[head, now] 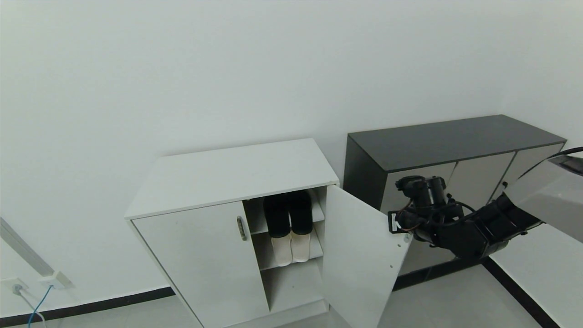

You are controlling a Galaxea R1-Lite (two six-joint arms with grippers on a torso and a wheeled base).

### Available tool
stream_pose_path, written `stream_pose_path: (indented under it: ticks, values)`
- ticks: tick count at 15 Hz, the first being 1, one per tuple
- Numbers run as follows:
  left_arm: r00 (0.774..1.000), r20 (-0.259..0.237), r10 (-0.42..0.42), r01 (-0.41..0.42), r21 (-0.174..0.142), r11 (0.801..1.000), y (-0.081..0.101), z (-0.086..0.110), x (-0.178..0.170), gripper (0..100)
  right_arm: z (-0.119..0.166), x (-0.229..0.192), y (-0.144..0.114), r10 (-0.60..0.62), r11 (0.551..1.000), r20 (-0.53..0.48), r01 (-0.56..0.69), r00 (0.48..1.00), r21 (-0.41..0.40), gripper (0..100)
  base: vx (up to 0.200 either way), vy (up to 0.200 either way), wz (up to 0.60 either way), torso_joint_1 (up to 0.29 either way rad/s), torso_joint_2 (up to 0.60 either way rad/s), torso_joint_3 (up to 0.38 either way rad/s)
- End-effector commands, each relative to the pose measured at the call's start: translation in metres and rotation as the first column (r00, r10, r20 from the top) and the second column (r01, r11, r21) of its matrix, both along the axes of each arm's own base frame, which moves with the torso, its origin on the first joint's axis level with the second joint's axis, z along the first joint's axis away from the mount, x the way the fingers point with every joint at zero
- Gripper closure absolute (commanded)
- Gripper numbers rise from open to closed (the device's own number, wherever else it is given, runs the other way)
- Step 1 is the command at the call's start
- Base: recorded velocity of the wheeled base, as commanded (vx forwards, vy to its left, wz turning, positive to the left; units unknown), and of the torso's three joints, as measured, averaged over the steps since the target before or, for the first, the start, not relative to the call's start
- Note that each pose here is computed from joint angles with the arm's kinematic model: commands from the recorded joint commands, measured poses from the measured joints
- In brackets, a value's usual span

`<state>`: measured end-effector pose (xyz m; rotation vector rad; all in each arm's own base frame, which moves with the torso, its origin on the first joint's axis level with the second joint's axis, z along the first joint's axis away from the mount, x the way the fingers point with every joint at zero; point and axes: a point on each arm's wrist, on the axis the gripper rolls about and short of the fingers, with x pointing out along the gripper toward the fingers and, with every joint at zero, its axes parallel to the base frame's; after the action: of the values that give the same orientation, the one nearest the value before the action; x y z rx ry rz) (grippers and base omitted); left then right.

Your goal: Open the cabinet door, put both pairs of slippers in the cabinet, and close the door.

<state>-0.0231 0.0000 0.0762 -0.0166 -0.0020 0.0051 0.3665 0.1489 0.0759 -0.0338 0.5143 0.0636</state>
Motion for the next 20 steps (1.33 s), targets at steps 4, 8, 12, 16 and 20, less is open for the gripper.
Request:
stream_pose_path:
  ticks: [4,8,12,16,20]
  values:
    - [1.000,0.000,0.001,-0.001,-0.002,1.000,0.000,0.000,0.000,100,0.017,-0.054,0.045,0.166,0.986,0.003,-0.166,0.986,0.004,100,0.000,0.000,0.00,0.000,0.00,0.000]
    - [1.000,0.000,0.001,-0.001,-0.003,1.000,0.000,0.000,0.000,100,0.023,-0.076,0.064,0.238,0.971,0.014,-0.238,0.971,0.014,100,0.000,0.000,0.00,0.000,0.00,0.000]
    - [1.000,0.000,0.001,-0.001,-0.003,1.000,0.000,0.000,0.000,100,0.037,-0.086,0.056,0.245,0.969,0.046,-0.246,0.968,0.020,100,0.000,0.000,0.00,0.000,0.00,0.000]
    - [1.000,0.000,0.001,-0.001,-0.003,1.000,0.000,0.000,0.000,100,0.038,-0.089,0.054,0.258,0.966,0.048,-0.258,0.965,-0.005,100,0.000,0.000,0.00,0.000,0.00,0.000]
    - [1.000,0.000,0.001,-0.001,-0.003,1.000,0.000,0.000,0.000,100,0.037,-0.089,0.055,0.266,0.964,0.048,-0.266,0.963,-0.001,100,0.000,0.000,0.60,0.002,0.00,0.002]
